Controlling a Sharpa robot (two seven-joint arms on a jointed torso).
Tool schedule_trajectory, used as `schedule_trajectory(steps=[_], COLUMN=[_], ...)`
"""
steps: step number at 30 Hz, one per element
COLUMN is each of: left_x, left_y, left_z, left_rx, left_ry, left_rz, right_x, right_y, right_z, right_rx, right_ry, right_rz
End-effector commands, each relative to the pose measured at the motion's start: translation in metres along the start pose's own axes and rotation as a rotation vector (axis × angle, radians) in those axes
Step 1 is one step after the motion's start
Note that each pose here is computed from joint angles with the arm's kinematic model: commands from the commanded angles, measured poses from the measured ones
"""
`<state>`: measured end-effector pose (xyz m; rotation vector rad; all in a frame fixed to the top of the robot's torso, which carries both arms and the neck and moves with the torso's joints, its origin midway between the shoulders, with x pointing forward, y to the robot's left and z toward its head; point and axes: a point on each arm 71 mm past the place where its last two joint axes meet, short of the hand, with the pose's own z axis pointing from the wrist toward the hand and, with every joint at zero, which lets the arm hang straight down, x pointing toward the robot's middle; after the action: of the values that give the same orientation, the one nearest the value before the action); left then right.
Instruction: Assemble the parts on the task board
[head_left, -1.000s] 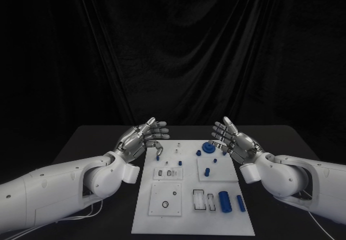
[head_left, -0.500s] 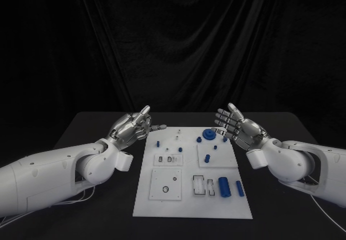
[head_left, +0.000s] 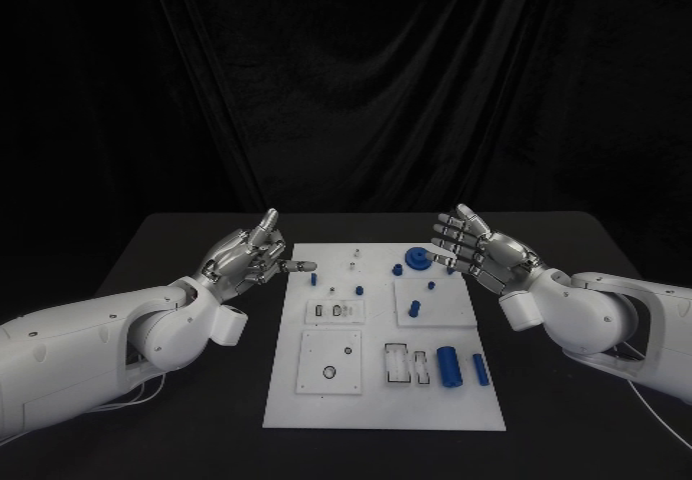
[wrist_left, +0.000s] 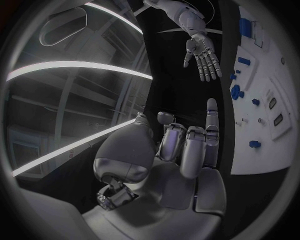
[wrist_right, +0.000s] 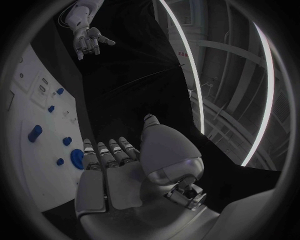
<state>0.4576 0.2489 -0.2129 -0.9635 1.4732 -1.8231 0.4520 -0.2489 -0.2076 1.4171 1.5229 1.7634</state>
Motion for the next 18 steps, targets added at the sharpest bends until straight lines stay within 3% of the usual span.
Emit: schedule_trajectory(steps=[1,9,18], left_x=[0.0015,0.0023,-0.0004], left_y=[-0.0080,-0.0138,-0.0198], left_z=[-0.0009,-0.0047,-0.0117], left_rx=[0.086,0.147,0.196], left_ry=[0.025,0.042,0.056], left_rz=[0.024,0.025,0.009], right_x=[0.000,-0.004,0.004], right_y=[0.001,0.010,0.046], right_z=[0.000,0.001,0.013], right_rx=[0.040,0.073,0.047], right_ry=[0.029,0.025,0.043], right_rz=[-0.066,-0.220,-0.534])
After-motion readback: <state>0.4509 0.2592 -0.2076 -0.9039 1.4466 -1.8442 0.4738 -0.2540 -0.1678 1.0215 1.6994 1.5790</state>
